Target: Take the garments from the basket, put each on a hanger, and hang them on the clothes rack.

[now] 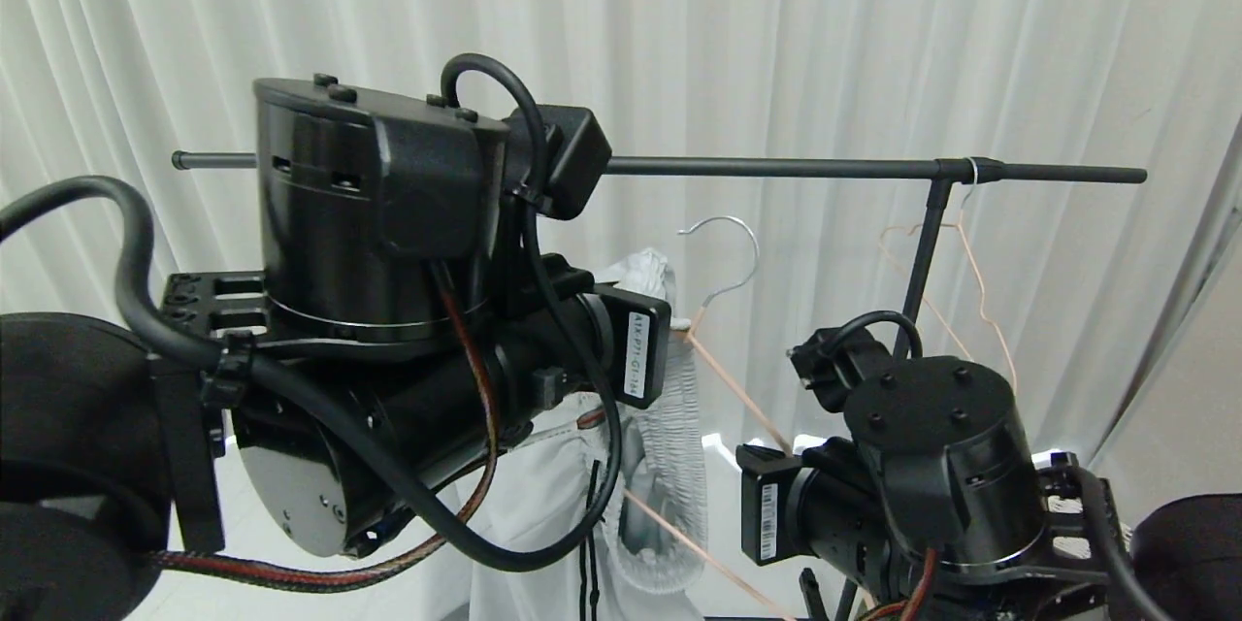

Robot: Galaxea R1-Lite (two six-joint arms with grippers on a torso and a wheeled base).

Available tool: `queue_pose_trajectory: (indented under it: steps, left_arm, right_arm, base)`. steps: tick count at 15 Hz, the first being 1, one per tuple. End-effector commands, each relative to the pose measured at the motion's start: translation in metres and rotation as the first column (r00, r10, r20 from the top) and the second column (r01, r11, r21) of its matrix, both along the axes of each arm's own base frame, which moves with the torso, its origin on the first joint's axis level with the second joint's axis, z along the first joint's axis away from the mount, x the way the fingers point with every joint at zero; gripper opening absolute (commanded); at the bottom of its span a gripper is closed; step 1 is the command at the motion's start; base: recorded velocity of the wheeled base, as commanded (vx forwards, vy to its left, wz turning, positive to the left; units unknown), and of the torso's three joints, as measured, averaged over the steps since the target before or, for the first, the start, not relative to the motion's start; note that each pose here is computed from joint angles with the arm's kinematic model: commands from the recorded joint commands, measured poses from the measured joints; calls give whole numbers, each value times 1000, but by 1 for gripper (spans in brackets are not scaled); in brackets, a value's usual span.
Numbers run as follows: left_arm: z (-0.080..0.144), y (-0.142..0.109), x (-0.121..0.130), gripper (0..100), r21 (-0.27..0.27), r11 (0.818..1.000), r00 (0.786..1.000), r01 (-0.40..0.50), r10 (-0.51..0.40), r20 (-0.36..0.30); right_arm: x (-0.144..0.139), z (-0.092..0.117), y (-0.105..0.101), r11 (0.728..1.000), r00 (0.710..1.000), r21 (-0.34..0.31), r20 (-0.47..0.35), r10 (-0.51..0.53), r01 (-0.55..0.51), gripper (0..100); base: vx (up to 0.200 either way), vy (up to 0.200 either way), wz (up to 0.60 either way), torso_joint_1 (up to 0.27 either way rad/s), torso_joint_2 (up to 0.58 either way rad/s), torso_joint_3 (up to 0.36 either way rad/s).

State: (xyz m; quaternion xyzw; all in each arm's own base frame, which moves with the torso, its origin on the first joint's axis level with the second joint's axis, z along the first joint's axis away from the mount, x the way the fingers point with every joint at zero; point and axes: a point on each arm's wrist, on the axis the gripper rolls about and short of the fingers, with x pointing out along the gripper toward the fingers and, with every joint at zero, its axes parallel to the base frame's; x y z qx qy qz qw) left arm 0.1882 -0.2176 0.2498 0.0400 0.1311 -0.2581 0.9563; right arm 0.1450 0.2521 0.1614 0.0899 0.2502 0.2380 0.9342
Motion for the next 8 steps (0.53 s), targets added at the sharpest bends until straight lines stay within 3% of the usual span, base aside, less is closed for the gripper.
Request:
queue_pose_trajectory:
  steps: [1,3,8]
  left_arm:
    - [0,0,0,0,14,1000,1000,5,-5,26]
    - [-1,-1,1,0,43,999,999,14,-16,44]
    - [-14,1,-3,0,78,997,1000,22,-23,16]
  right_arm:
    - [0,12,-7,999,1000,36,21,-11,11,0]
    - [0,18,-12,998,999,58,33,-23,21,0]
    - [8,29,-20,995,995,95,86,-50,41,0]
  base:
    - [0,0,0,0,0,0]
    - [0,0,0,0,0,0]
    - [0,0,0,0,0,0]
